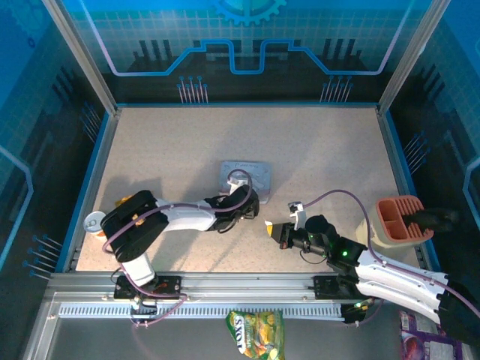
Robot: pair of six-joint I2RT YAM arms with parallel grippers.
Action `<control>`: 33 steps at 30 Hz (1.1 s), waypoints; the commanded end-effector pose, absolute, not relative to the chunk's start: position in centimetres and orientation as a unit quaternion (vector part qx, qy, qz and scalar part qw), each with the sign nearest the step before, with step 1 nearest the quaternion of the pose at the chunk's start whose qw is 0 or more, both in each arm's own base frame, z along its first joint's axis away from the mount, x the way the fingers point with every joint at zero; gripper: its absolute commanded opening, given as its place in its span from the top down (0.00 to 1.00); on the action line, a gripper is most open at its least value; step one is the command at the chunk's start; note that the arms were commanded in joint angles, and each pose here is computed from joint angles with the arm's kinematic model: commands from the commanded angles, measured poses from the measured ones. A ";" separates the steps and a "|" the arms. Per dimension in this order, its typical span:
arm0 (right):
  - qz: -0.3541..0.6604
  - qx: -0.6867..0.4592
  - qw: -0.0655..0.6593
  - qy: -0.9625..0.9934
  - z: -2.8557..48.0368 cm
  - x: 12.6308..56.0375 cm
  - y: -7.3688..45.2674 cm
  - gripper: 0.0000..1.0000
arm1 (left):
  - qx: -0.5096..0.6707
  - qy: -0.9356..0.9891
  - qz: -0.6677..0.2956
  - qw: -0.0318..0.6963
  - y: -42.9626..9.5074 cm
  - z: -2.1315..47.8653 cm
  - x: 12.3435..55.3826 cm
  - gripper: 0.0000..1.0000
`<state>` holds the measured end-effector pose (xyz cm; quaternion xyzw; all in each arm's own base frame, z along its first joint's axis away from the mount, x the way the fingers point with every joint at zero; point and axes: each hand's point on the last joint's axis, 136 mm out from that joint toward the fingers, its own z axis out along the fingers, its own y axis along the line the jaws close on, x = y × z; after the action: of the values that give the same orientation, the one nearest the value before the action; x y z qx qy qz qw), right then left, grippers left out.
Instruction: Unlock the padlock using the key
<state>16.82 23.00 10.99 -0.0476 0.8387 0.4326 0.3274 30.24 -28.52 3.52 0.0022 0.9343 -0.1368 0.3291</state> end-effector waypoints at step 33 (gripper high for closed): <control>0.425 -0.056 0.329 0.841 9.7 16.4 24.3 1.00 | -0.025 0.936 -0.192 0.295 -28.4 6.2 28.7 0.73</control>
<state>15.97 23.61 8.88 -0.0611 0.8546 0.4144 0.3069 29.44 -27.27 4.08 -0.0076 0.9432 -0.1325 0.3046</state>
